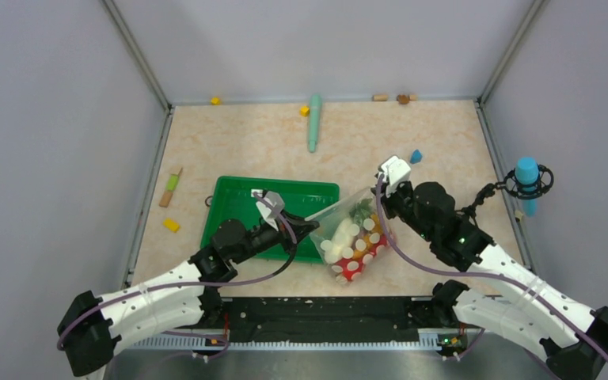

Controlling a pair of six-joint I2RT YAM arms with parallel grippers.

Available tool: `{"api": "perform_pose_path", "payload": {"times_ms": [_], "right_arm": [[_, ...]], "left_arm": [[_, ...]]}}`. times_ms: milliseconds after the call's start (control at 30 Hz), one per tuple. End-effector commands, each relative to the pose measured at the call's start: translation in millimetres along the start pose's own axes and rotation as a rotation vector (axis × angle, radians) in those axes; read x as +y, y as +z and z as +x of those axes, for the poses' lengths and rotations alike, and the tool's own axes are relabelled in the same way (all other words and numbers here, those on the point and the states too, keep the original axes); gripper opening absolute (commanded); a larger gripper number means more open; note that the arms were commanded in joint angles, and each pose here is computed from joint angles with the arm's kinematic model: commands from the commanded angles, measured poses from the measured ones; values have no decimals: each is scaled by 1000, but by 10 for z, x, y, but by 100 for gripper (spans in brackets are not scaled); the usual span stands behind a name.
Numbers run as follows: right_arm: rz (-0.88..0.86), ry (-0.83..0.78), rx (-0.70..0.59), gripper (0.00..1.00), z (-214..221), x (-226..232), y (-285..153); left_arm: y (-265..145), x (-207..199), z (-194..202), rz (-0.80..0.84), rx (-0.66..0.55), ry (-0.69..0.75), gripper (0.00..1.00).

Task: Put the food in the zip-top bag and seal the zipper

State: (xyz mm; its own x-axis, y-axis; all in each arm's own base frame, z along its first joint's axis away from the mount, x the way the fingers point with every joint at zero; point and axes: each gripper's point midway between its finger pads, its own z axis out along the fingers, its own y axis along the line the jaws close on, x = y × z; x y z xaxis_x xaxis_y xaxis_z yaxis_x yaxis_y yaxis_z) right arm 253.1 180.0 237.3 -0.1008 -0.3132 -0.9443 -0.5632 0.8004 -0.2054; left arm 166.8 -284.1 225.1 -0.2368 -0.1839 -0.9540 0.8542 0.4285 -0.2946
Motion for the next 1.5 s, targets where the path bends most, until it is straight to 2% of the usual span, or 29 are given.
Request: {"api": "perform_pose_path", "payload": {"times_ms": [0,367,633,1100,1300,1467], "right_arm": [[263,-96,-30,0,-128,-546,-109],[313,-152,-24,0,-208,-662,-123],[367,-210,59,0,-112,-784,-118],[468,-166,130,0,57,-1012,-155],[512,-261,208,0,226,-1135,-234],[528,-259,227,0,288,-1202,-252]], "left_arm": [[-50,-32,-99,15,-47,29,0],[-77,-24,-101,9,-51,34,0],[-83,45,-96,-29,-54,29,0],[-103,82,-99,-51,-57,35,0],[-105,138,-87,-79,-57,40,0],[-105,185,-78,-103,-55,45,0]]}}
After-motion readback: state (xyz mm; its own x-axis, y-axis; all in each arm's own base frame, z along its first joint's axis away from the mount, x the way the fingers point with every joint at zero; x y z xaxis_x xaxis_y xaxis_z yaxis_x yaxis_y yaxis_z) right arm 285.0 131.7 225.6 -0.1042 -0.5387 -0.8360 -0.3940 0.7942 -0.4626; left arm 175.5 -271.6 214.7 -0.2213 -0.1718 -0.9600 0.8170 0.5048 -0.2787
